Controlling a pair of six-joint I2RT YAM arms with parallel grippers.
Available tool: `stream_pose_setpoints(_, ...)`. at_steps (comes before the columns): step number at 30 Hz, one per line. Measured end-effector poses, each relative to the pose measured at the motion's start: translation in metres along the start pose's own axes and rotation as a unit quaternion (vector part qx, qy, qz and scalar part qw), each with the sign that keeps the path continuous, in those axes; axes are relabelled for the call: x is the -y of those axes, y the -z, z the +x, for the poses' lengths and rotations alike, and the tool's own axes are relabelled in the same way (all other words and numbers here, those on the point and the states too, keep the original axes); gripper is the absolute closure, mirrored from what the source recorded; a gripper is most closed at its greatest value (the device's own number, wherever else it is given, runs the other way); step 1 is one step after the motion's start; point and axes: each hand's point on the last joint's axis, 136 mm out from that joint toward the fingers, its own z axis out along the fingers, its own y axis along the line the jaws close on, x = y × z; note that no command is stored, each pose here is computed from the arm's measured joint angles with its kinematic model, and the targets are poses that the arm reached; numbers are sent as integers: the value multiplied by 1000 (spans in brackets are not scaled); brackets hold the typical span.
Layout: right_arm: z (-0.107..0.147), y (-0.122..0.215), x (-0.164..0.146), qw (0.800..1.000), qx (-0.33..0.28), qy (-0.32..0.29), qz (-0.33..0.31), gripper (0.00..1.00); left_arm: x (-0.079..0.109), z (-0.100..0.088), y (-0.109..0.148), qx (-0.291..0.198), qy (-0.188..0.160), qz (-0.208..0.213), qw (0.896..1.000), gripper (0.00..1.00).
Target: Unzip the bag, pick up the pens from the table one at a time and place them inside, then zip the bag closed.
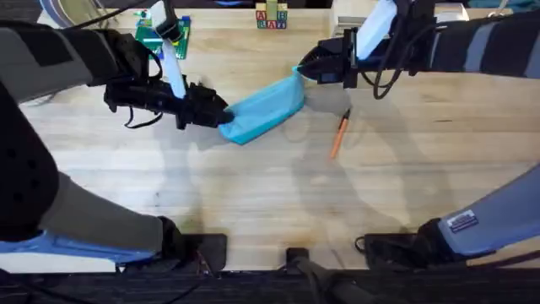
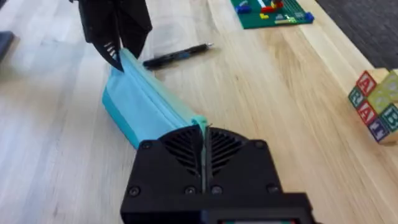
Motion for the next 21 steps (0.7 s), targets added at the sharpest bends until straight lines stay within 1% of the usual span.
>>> stream_pose_setpoints(16, -12, -30, -28, 999, 3, 15, -47, 970, 0, 0, 0, 0, 0, 0, 1000, 959)
stream_pose_setpoints(21, -15, -39, -37, 998, 3, 8, -62, 970, 0, 0, 0, 0, 0, 0, 1000, 959)
